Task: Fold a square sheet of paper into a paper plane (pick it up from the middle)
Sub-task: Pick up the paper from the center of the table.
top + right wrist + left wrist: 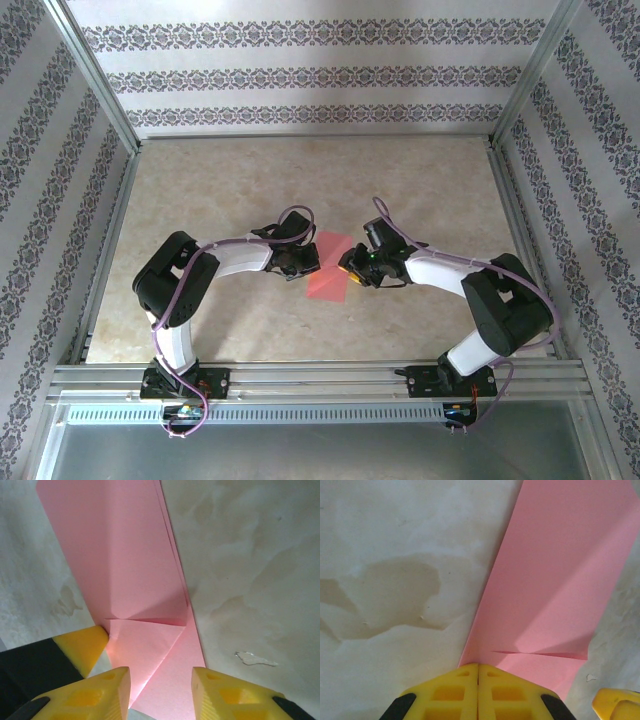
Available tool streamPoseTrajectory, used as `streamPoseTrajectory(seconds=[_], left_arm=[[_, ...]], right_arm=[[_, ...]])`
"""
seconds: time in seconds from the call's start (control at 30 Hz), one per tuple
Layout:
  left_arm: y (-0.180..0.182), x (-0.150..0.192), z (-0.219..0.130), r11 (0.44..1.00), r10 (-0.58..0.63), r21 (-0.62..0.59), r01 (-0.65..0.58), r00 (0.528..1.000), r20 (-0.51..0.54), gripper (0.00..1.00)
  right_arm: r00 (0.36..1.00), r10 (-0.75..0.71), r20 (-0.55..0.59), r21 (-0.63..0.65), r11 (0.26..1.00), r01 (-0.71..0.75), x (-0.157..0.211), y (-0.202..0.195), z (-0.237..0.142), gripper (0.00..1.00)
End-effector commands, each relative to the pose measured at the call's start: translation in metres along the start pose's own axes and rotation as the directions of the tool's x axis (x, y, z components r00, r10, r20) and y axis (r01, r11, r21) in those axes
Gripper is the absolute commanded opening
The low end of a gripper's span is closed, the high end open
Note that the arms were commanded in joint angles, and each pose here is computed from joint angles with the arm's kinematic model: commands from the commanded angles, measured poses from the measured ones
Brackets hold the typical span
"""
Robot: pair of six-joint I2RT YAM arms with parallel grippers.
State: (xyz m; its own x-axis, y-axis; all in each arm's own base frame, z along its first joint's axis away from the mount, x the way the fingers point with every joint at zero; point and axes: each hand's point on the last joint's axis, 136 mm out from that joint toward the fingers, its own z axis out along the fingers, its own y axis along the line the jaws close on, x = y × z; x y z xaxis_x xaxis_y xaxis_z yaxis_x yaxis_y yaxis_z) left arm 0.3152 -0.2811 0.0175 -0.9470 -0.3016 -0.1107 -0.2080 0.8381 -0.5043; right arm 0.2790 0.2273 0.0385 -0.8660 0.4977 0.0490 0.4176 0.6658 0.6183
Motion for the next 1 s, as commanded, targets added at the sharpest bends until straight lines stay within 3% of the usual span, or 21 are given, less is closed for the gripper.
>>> streamPoseTrajectory(seconds=[0.0, 0.57, 0.97], left_arm=[[0.032, 0.013, 0.015, 0.995, -0.061, -0.088, 0.057, 0.997, -0.037, 0.07], [0.033, 0.015, 0.015, 0.995, -0.069, -0.077, 0.065, 0.997, -0.047, 0.07], [0.036, 0.015, 0.015, 0.994, -0.074, -0.084, 0.070, 0.996, -0.047, 0.07]], right_arm=[[0.998, 0.051, 0.046, 0.016, 0.999, -0.052, -0.008, 0.001, 0.005, 0.36], [0.999, 0.045, 0.024, 0.019, 0.999, -0.046, -0.006, 0.011, 0.024, 0.33], [0.994, 0.058, 0.089, 0.066, 0.996, -0.064, -0.012, -0.004, 0.014, 0.36]])
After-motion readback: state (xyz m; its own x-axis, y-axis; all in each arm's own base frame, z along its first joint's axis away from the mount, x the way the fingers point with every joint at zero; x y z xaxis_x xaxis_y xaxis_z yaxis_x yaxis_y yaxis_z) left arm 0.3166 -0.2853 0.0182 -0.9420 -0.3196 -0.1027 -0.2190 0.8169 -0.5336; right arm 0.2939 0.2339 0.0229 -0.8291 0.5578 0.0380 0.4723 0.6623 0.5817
